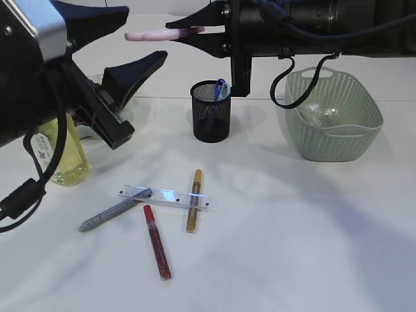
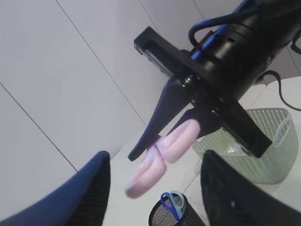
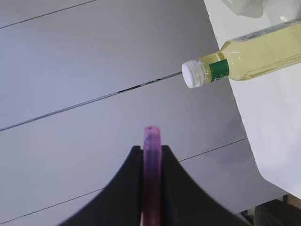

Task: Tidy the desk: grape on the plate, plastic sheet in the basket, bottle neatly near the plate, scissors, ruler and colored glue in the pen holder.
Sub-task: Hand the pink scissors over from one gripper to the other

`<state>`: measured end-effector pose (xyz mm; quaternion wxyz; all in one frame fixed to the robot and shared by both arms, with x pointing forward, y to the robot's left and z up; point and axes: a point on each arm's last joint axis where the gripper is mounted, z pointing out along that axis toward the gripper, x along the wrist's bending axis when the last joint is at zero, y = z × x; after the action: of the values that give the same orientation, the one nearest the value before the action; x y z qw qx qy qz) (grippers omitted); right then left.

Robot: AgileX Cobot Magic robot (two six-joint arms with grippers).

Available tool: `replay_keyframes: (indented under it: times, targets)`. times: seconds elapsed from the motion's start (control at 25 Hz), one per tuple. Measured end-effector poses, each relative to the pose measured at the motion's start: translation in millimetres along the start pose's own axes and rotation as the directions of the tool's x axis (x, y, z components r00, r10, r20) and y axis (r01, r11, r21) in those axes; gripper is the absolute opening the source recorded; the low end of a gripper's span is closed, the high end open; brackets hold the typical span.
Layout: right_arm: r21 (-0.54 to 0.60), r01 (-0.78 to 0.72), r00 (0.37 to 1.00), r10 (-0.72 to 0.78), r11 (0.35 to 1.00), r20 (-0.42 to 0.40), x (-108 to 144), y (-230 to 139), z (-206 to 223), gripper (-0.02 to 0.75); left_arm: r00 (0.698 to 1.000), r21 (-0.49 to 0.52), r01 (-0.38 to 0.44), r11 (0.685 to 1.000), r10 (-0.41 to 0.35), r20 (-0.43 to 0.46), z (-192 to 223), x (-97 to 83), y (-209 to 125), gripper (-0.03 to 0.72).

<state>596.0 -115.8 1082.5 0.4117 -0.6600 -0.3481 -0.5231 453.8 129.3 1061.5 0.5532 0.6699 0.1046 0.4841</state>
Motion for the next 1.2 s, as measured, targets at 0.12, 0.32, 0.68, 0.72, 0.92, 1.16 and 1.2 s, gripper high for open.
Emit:
replay_keyframes:
  times: [0.12,0.32,0.68,0.72,0.92,1.16,1.2]
  targets:
    - [0.000,0.007,1.000,-0.007,1.000,0.000,0.0,0.0,0.0,0.078,1.000,0.000,0.000,1.000,0.000,0.000,0.0,0.0,0.0,0.443]
    - [0.002,0.009,1.000,-0.009,1.000,0.000,-0.2,0.0,0.1,0.078,0.999,-0.002,-0.024,1.000,0.024,0.022,0.3,-2.2,-0.2,0.440]
    - [0.017,0.012,1.000,-0.012,1.000,0.005,-1.7,-0.6,0.7,0.078,0.999,-0.008,-0.042,0.999,0.042,0.034,10.5,-1.1,3.2,0.435]
    - [0.017,0.013,1.000,-0.013,1.000,0.005,-1.8,-0.6,0.7,0.078,0.999,-0.009,-0.043,0.999,0.043,0.033,10.9,-0.7,3.8,0.435]
    - [0.020,0.015,1.000,-0.016,1.000,0.008,-2.0,-0.9,0.7,0.078,0.996,-0.011,-0.073,0.997,0.073,0.048,13.4,-1.6,4.3,0.435]
    - [0.024,0.015,1.000,-0.015,1.000,0.010,-2.8,-0.8,1.1,0.078,0.992,-0.008,-0.110,0.994,0.111,0.057,13.9,-2.4,3.9,0.428]
    - [0.024,0.015,1.000,-0.015,1.000,0.010,-2.8,-0.9,1.1,0.078,0.991,-0.004,-0.118,0.993,0.118,0.060,13.9,-2.6,3.5,0.420]
